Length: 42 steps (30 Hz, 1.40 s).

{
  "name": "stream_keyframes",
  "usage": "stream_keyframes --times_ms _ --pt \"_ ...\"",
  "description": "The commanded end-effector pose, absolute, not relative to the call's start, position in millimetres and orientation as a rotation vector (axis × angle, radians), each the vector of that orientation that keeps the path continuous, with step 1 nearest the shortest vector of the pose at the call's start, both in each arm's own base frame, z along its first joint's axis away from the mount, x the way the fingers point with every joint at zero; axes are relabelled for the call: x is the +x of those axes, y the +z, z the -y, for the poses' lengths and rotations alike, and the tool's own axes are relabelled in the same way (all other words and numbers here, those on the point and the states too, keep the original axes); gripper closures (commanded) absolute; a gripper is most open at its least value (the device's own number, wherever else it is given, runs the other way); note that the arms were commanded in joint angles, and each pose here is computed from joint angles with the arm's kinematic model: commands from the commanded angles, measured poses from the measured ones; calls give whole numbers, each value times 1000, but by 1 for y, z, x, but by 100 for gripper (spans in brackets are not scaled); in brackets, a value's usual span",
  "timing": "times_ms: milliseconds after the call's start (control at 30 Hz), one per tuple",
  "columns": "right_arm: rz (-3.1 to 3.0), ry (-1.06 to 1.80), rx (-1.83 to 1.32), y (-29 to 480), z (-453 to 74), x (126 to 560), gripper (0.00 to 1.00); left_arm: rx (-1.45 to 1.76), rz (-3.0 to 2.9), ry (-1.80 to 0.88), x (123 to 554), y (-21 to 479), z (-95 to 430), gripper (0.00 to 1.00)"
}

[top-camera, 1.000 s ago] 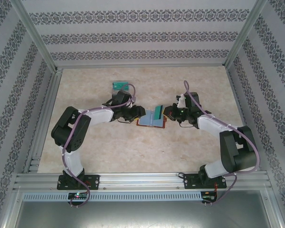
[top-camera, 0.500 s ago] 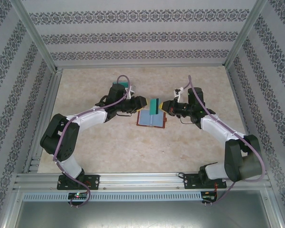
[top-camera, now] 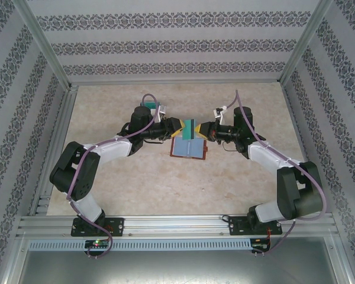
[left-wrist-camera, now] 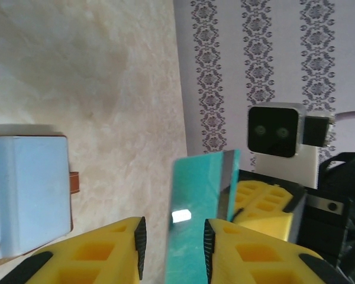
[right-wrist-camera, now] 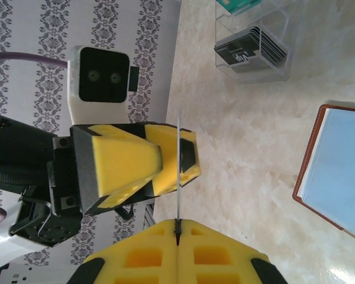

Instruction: Take the credit cards out of the card holder

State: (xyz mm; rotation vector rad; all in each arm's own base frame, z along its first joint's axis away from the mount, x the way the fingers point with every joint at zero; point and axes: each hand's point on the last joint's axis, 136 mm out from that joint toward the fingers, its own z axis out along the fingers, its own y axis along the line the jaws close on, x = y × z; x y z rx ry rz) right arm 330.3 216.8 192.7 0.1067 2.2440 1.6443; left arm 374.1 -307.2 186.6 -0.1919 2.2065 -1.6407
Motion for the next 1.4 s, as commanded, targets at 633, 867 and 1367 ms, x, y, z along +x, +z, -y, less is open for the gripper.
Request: stream_keyframes --times_ms 633,867,1367 --pt "-2189 1692 85 197 -217 344 100 -126 -2172 -1732 369 195 312 78" --pt "-2201 1691 100 191 -215 345 79 -115 -2161 -1740 370 199 313 96" --pt "-2277 1495 176 170 -194 339 2 65 -2380 -1347 365 183 292 100"
